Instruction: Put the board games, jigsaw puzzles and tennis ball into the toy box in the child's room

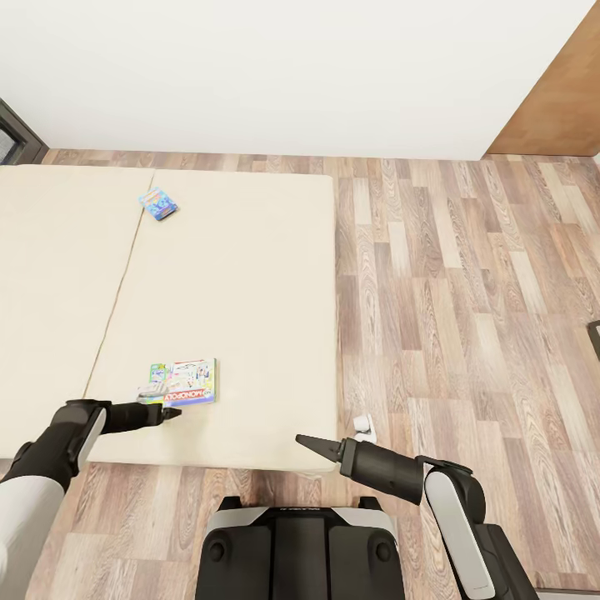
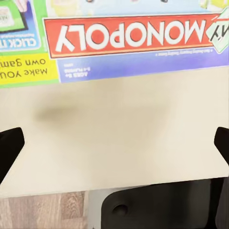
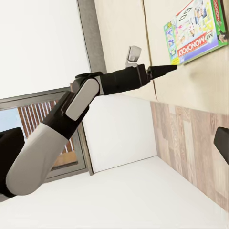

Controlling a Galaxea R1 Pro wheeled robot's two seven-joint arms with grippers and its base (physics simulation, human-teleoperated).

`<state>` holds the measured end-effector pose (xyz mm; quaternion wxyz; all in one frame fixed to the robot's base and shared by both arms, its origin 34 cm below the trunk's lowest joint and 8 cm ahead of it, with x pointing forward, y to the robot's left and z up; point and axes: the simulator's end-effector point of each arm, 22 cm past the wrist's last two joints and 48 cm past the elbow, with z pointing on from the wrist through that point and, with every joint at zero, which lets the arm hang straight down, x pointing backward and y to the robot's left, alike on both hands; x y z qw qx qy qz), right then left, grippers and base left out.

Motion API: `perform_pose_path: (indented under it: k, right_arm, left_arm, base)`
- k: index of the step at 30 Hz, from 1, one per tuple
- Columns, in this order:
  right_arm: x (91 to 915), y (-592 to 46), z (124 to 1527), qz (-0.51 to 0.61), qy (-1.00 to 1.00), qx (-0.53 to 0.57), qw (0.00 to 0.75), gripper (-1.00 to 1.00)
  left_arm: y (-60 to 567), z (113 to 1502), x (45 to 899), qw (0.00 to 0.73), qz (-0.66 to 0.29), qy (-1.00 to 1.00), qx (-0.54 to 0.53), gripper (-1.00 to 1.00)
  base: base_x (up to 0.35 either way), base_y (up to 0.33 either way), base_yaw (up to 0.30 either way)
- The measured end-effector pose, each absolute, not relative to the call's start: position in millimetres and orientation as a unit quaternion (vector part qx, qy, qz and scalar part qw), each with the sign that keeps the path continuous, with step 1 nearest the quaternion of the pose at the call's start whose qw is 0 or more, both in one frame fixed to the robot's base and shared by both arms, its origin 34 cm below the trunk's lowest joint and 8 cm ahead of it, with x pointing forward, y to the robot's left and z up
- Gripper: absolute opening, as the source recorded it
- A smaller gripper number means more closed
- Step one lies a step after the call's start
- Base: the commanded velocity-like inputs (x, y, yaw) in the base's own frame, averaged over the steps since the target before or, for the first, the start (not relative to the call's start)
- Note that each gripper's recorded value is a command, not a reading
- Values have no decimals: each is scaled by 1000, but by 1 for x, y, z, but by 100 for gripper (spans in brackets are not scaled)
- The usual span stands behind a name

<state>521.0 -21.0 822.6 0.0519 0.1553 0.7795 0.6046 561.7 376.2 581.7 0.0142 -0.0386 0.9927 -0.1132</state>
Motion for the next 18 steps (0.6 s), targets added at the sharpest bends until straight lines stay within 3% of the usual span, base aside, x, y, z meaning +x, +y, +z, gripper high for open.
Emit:
perform_pose_path:
  k: [18]
  right_arm:
    - [521, -21, 819, 599, 784, 156, 51, 100]
  left_arm:
    - [385, 582, 564, 20, -104, 994, -41, 100]
  base:
    - [55, 79, 0]
